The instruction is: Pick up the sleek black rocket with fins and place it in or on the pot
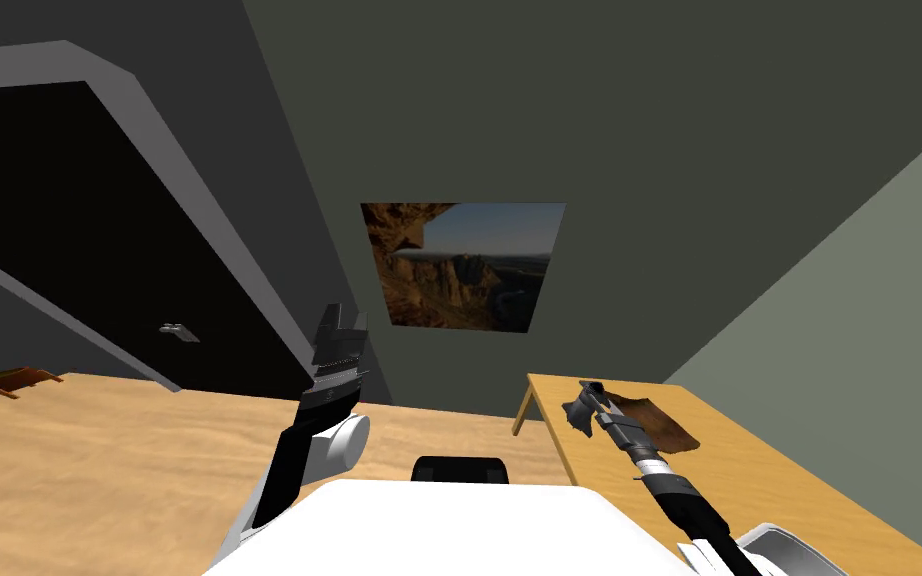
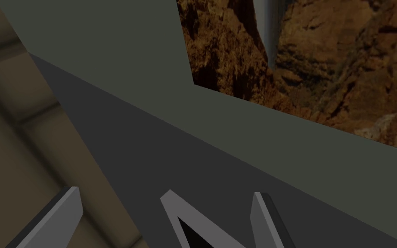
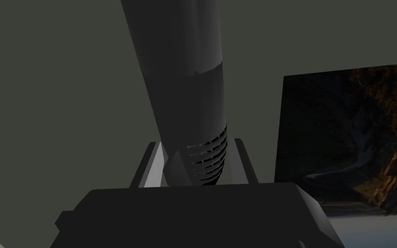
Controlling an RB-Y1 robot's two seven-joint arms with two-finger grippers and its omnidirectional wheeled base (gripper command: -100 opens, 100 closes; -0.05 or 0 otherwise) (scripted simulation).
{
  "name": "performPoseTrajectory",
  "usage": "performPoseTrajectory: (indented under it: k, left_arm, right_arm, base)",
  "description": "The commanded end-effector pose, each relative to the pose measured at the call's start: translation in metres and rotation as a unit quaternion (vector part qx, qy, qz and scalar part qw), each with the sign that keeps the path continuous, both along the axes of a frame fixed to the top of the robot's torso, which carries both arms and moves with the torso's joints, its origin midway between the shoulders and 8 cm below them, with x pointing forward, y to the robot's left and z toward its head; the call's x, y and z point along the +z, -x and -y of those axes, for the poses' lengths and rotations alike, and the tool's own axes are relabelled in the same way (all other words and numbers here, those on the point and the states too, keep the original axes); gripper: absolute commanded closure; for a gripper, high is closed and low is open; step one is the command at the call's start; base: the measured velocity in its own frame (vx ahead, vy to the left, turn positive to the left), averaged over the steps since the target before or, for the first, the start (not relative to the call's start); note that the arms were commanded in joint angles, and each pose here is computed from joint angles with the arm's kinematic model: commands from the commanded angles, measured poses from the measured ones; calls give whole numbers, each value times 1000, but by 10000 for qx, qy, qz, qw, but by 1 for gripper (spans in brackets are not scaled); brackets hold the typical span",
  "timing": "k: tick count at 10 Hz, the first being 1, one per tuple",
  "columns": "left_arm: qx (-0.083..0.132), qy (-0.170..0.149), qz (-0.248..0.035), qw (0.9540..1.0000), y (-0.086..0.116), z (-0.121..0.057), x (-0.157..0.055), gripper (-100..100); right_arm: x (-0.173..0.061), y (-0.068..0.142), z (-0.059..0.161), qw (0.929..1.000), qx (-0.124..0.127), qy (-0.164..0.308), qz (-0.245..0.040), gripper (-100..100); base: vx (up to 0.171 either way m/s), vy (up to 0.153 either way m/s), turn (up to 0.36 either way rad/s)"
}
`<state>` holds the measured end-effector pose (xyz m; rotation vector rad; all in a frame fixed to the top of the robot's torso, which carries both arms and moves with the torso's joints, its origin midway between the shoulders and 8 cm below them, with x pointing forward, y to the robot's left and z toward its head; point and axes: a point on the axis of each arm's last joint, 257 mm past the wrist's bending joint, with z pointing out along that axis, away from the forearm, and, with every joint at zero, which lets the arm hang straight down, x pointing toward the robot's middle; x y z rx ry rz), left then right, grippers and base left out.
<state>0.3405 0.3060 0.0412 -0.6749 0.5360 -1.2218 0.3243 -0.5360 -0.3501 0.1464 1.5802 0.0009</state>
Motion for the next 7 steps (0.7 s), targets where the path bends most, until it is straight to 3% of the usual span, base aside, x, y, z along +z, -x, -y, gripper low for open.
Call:
performPoseTrajectory:
  k: [1, 3, 4, 6, 7]
  left_arm:
    - [0, 0, 0, 10000, 0, 0, 0, 0]
    - [-1, 0, 1, 10000, 0, 0, 0, 0]
    - [0, 0, 0, 10000, 0, 0, 0, 0]
    - [-1, 0, 1, 10000, 0, 0, 0, 0]
    - [0, 0, 0, 10000, 0, 0, 0, 0]
  right_arm:
    - [-1, -2, -14, 9999, 149, -14, -26, 100]
    - [-5, -1, -25, 9997, 188, -128, -20, 100]
    - [4, -10, -38, 9992, 396, -52, 67, 100]
    - [1, -9, -49, 9990, 432, -128, 57, 100]
    - [5, -14, -59, 9981, 605, -36, 87, 100]
  base:
    - [59, -33, -184]
    - [48, -14, -147]
    - [62, -18, -192]
    - [39, -25, -84]
    - [58, -30, -206]
